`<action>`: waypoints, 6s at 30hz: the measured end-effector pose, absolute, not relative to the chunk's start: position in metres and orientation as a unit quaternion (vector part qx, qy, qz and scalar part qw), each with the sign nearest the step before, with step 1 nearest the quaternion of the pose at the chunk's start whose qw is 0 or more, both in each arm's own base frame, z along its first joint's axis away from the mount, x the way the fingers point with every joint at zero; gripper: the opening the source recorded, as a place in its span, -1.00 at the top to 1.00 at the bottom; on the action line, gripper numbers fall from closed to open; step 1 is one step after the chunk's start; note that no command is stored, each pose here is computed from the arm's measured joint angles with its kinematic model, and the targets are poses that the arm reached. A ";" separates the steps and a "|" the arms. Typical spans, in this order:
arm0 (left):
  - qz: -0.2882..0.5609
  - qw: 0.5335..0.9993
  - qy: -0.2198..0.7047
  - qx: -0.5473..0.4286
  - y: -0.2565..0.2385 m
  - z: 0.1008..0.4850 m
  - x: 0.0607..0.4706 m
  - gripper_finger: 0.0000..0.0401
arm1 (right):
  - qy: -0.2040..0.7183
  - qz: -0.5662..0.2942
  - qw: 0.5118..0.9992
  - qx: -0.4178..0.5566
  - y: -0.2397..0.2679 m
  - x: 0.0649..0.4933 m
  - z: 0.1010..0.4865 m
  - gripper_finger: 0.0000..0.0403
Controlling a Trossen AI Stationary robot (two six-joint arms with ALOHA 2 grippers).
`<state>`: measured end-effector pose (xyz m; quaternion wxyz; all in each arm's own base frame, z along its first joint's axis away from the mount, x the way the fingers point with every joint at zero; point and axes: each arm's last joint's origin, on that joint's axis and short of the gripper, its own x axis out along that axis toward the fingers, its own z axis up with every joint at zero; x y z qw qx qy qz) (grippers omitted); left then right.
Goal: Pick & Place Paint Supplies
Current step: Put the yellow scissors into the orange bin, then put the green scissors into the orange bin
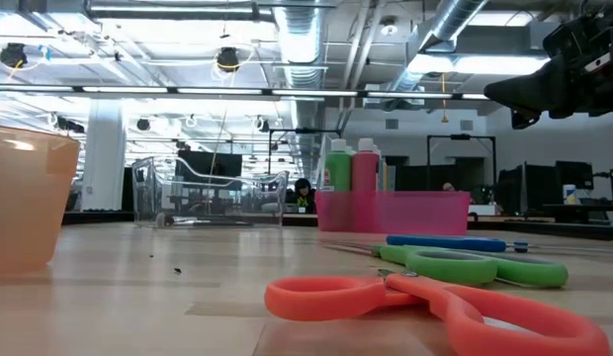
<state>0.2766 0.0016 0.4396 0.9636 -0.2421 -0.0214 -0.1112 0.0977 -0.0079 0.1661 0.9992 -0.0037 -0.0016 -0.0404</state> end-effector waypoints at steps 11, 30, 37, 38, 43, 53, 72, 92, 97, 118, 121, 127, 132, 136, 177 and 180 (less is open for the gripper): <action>-0.174 0.925 -0.251 -0.225 -0.001 0.513 0.174 0.88 | 0.001 -0.040 0.999 -0.004 -0.008 0.098 0.166 1.00; -0.153 0.933 -0.141 -0.294 -0.001 0.494 0.186 0.87 | 0.002 -0.040 0.999 -0.004 -0.008 0.098 0.165 1.00; -0.034 0.891 0.138 -0.431 -0.007 0.437 0.195 0.87 | 0.002 -0.040 0.999 -0.003 -0.008 0.098 0.165 1.00; -0.006 0.877 0.187 -0.443 -0.009 0.426 0.195 0.87 | 0.002 -0.040 0.999 -0.003 -0.008 0.098 0.165 1.00; 0.125 0.774 0.400 -0.474 -0.034 0.378 0.192 0.87 | 0.002 -0.040 0.999 -0.003 -0.008 0.098 0.166 1.00; 0.211 0.663 0.484 -0.531 -0.125 0.313 0.200 0.87 | 0.002 -0.040 0.999 -0.004 -0.008 0.098 0.166 1.00; 0.267 0.644 0.540 -0.471 -0.198 0.215 0.233 0.87 | 0.002 -0.040 0.999 -0.003 -0.008 0.098 0.166 1.00; 0.277 0.678 0.555 -0.394 -0.211 0.175 0.243 0.87 | 0.002 -0.040 0.999 -0.003 -0.008 0.098 0.166 1.00; 0.280 0.690 0.541 -0.392 -0.211 0.175 0.245 0.87 | 0.002 -0.040 0.999 -0.004 -0.008 0.098 0.166 1.00; 0.285 0.702 0.524 -0.388 -0.210 0.176 0.246 0.77 | 0.002 -0.040 0.999 -0.004 -0.008 0.098 0.166 1.00; 0.285 0.702 0.525 -0.388 -0.210 0.176 0.246 0.68 | 0.002 -0.040 0.999 -0.003 -0.008 0.098 0.166 1.00; 0.282 0.696 0.533 -0.391 -0.210 0.176 0.245 0.52 | 0.002 -0.040 0.999 -0.004 -0.008 0.098 0.166 1.00; 0.253 0.683 0.539 -0.423 -0.204 0.196 0.244 0.36 | 0.002 -0.040 0.999 -0.003 -0.008 0.098 0.165 1.00; 0.213 0.697 0.517 -0.449 -0.188 0.230 0.239 0.24 | 0.002 -0.040 0.999 -0.004 -0.008 0.098 0.166 1.00; -0.061 0.959 0.242 -0.133 -0.081 0.215 0.426 0.30 | 0.002 -0.040 0.999 -0.004 -0.008 0.098 0.166 1.00; -0.078 0.966 0.217 -0.114 -0.089 0.205 0.433 0.30 | 0.002 -0.040 0.999 -0.004 -0.008 0.098 0.166 1.00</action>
